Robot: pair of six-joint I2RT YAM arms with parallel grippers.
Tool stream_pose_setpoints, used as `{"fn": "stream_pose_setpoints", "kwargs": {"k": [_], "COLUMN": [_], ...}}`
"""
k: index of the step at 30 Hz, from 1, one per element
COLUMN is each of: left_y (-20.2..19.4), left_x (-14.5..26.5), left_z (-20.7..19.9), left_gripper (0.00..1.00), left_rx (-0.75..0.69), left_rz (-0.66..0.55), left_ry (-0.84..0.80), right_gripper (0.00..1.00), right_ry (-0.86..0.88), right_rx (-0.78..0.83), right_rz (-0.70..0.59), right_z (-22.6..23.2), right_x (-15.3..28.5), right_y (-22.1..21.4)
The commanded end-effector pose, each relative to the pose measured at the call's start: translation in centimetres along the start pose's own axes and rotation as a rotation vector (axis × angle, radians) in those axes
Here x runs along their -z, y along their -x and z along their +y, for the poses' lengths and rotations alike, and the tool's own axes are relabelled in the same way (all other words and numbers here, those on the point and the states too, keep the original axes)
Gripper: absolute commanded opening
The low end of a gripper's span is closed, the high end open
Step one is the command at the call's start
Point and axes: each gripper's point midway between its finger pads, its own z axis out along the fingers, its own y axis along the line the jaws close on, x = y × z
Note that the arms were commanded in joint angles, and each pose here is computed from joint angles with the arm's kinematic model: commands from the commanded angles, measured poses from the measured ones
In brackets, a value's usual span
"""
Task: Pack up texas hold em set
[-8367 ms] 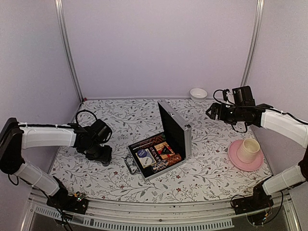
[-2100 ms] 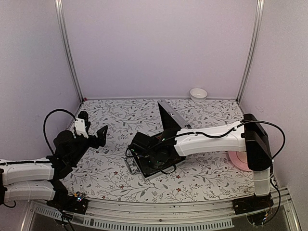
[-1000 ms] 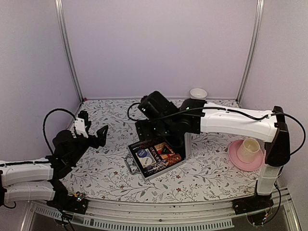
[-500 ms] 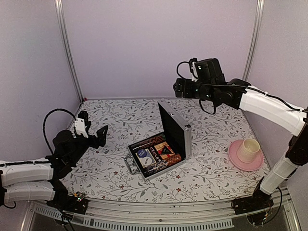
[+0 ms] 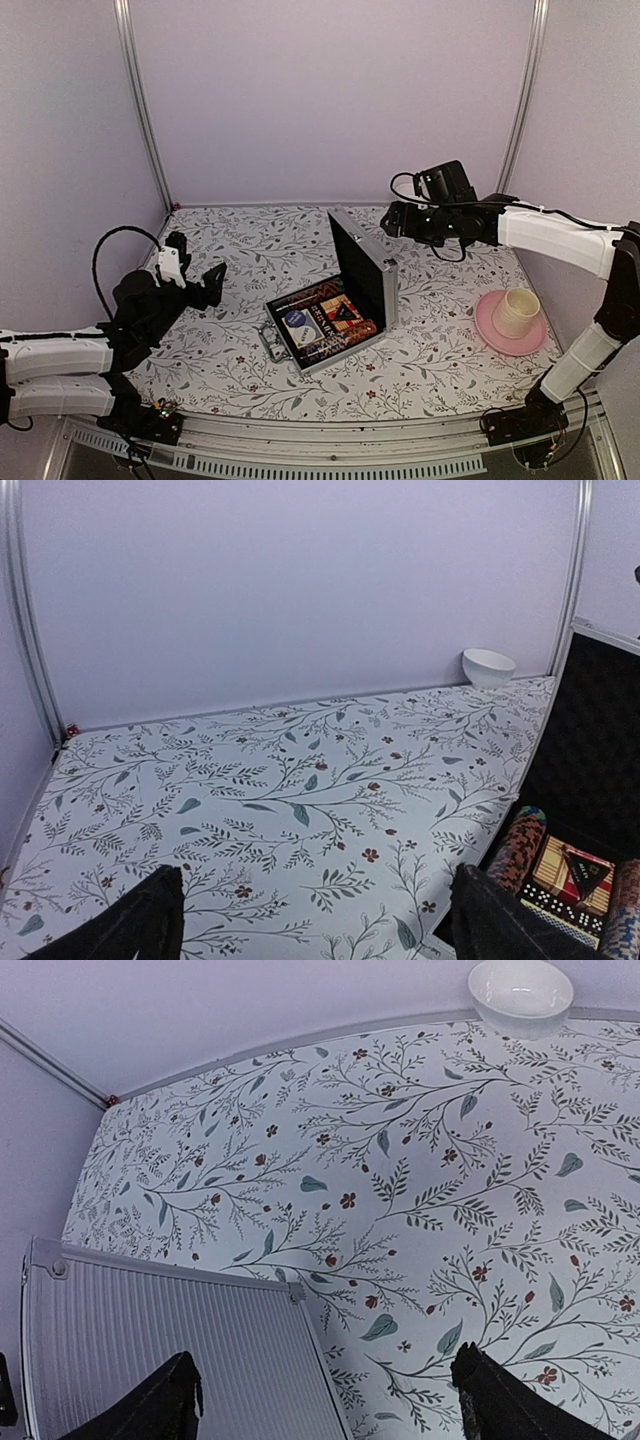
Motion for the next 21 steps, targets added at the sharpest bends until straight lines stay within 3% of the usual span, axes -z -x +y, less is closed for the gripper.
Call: {"fn": "stream_pose_setpoints", "kwargs": {"k": [1, 21], "left_y": [0.6, 0.6], "left_x": [-0.3, -0.4], "left_z": [0.1, -0.4], "left_gripper": [0.93, 0.93], "left_rx": [0.002, 0.013], "left_rz": [-0.017, -0.014], "left_ry": [0.007, -0.020], "right_gripper": [0.88, 0.88], "right_ry": [0.090, 0.374], "right_rx": [0.035, 0.301], "right_rz": [0.062, 0.203], "right_z": [2.0, 13.5], "right_x": [-1.3, -2.1], "right_y": [-1.8, -10.7]}}
